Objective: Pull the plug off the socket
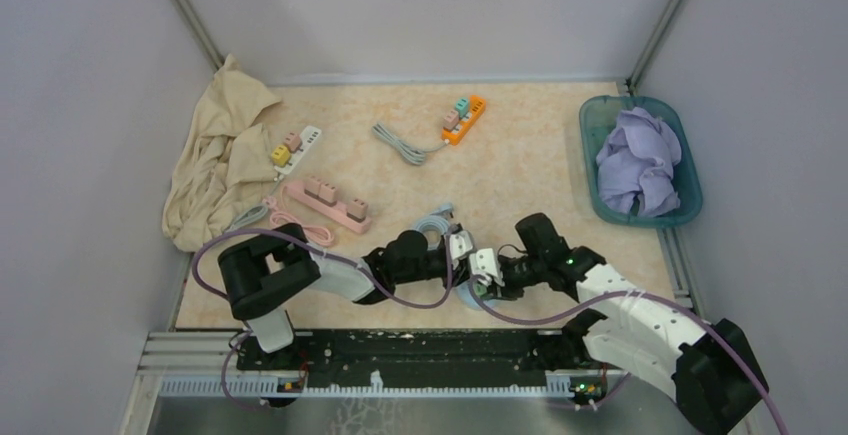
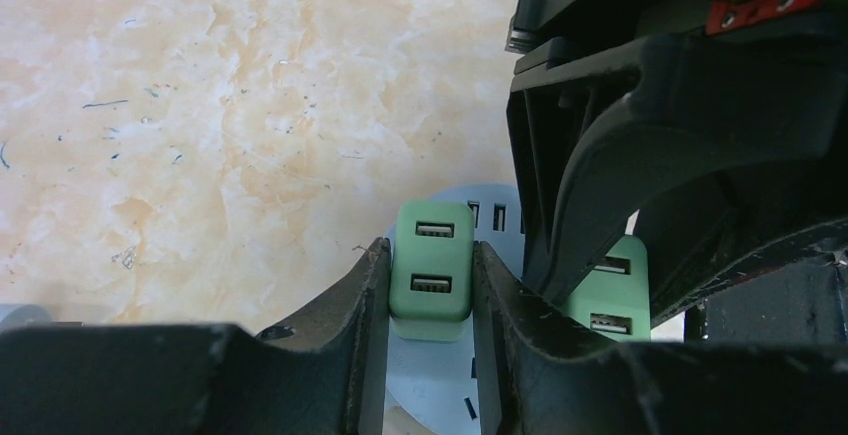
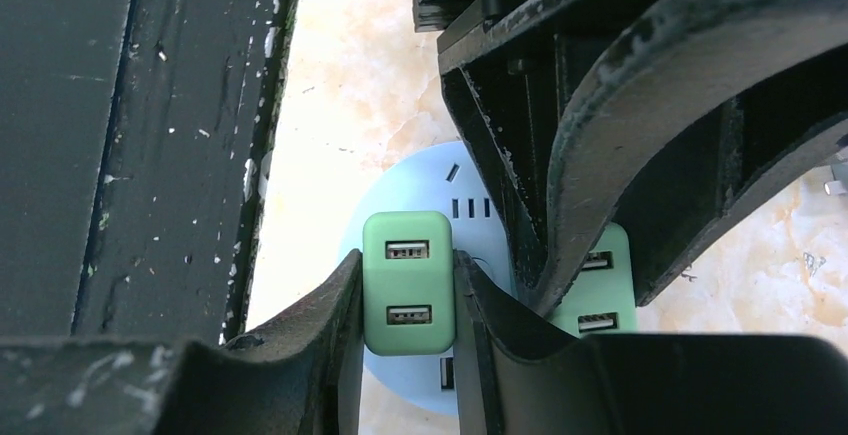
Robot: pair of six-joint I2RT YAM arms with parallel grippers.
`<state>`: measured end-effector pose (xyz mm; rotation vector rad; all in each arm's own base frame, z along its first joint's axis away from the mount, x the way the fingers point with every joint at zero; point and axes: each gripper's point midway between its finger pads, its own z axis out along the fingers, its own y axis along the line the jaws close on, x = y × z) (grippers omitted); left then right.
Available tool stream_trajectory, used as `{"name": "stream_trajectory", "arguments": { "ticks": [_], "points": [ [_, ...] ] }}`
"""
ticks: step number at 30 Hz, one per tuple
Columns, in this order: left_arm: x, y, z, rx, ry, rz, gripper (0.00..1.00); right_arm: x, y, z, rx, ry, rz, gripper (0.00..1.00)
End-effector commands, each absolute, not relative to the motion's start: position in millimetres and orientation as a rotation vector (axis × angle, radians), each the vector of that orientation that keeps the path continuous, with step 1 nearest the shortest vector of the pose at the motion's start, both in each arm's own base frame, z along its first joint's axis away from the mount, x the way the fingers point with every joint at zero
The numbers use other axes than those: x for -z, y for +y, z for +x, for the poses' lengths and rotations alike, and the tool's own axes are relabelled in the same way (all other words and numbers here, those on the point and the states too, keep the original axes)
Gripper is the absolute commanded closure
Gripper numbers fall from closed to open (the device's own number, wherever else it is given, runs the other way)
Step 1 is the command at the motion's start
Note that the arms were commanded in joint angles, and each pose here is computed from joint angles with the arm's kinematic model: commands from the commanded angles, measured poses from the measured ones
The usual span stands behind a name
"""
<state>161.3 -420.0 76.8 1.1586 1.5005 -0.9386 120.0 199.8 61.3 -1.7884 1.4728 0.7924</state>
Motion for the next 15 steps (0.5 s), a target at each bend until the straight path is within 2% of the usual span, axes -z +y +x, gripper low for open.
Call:
{"name": "stream_trajectory", "arguments": {
  "ticks": [1,6,15],
  "points": [
    [-11,-393,132,0.904,1.707,1.326,0.99,-128,236,167,-0.735,1.298,-1.583,1.0],
    [-9,-391,132,0.901,1.71,1.327,0.99,-119,209,176,-0.736,1.42,-1.528,1.0],
    [-7,-393,132,0.898,1.704,1.345,0.99,-99,188,156,-0.543,1.26,-1.749,1.0]
  ]
}}
